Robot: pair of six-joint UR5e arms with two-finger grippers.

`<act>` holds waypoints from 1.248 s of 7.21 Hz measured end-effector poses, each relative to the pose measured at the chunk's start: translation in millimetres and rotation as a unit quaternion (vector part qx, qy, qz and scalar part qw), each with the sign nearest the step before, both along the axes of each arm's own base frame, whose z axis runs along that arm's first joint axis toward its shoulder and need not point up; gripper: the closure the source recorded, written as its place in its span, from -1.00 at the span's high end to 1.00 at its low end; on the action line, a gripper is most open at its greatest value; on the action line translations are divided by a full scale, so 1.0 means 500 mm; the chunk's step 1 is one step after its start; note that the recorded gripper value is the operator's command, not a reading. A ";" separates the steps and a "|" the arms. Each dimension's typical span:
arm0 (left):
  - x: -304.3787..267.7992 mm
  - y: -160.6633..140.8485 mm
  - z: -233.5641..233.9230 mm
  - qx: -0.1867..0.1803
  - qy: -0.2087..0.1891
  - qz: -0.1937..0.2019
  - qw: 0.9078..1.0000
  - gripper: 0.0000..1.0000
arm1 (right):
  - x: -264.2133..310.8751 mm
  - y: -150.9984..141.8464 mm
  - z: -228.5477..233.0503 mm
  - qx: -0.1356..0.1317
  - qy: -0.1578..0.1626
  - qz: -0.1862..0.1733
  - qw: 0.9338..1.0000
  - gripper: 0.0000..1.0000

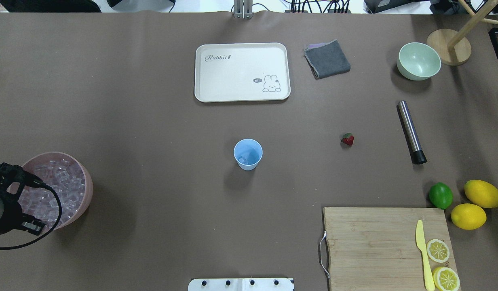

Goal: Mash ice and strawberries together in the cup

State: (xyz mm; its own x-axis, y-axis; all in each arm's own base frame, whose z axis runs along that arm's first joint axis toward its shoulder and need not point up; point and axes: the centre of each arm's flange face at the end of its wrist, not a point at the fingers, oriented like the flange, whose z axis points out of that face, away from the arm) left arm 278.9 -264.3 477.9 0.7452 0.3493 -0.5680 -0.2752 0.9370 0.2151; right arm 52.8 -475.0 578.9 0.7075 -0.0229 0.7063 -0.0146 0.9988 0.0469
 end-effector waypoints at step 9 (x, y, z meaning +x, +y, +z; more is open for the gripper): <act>-0.056 -0.086 -0.075 0.023 0.038 -0.068 0.997 -1.00 | -0.001 -0.029 -0.032 0.001 0.000 0.015 1.000 1.00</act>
